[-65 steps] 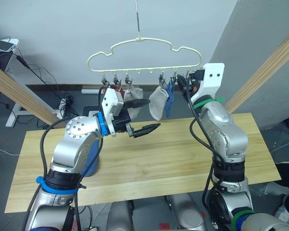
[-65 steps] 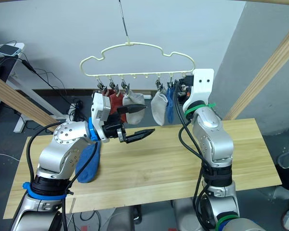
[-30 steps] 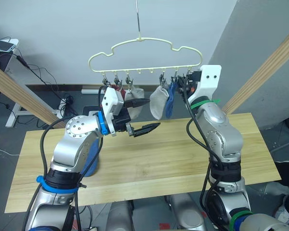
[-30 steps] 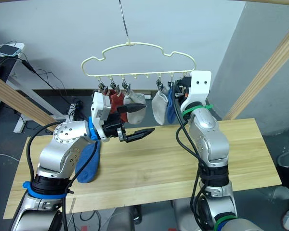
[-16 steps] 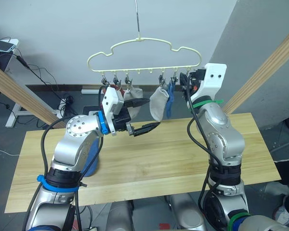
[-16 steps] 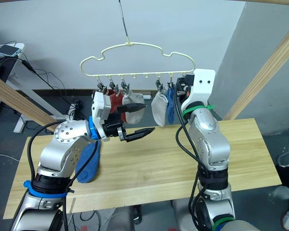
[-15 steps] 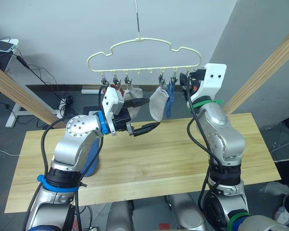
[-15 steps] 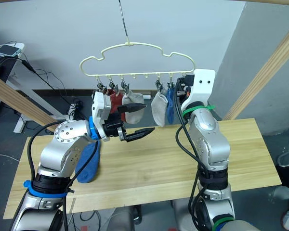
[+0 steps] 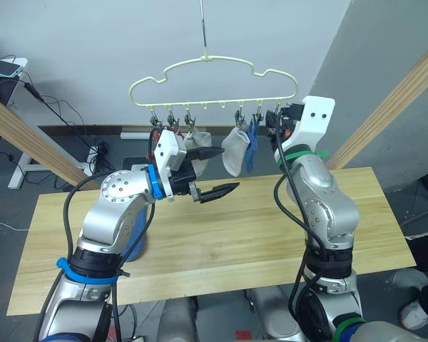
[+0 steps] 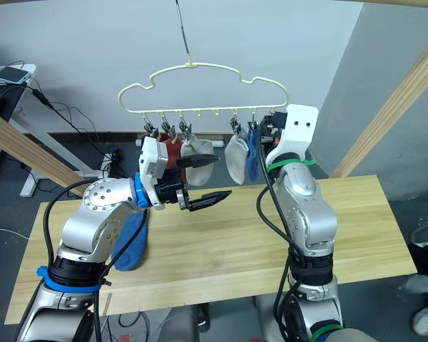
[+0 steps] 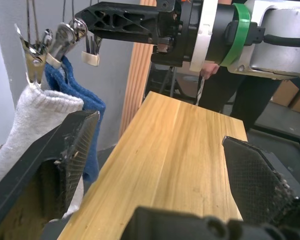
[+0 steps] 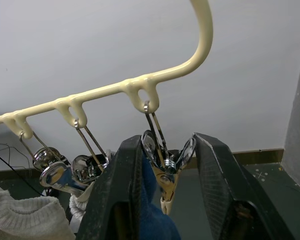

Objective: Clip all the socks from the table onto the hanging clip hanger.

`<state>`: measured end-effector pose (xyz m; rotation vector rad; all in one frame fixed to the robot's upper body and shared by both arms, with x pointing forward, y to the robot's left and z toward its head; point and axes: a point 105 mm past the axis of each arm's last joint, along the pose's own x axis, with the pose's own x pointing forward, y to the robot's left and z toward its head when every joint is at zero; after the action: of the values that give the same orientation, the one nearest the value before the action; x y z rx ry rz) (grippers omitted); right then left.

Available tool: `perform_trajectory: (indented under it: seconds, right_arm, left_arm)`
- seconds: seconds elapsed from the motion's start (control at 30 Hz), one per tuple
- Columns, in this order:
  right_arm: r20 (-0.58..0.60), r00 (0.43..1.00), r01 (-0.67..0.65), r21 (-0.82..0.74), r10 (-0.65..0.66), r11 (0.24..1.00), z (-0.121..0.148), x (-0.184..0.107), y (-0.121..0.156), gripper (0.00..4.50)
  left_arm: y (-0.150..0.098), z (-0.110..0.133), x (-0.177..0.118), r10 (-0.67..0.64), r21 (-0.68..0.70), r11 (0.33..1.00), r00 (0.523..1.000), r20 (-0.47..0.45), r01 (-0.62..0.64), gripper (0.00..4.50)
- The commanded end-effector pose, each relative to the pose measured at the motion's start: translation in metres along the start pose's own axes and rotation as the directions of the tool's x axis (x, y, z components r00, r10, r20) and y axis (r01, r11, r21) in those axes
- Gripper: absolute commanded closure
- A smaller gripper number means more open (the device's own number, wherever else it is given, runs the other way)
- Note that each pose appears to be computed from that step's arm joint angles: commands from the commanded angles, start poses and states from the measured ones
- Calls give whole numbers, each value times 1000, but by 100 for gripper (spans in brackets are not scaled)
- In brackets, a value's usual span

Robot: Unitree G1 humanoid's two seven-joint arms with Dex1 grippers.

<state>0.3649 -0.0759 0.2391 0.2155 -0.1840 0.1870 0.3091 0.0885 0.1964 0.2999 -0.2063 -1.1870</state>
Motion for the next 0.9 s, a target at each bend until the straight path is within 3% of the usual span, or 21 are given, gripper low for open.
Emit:
perform_trajectory:
  seconds: [0.03,0.5,0.73,0.9]
  right_arm:
    - [58,998,-3,-2,3,1000,14,-5,6,286]
    - [68,997,-29,-1,29,1000,15,-3,10,286]
    - [77,996,-39,-9,39,999,17,0,11,447]
    - [85,995,-42,-16,43,999,19,1,10,447]
  left_arm:
    - [-1,11,1,-13,47,999,999,29,11,0]
    - [-1,11,2,-13,50,999,1000,28,12,0]
    - [-2,8,1,-6,43,999,1000,25,5,0]
    - [-3,1,-4,39,19,999,999,14,-39,0]
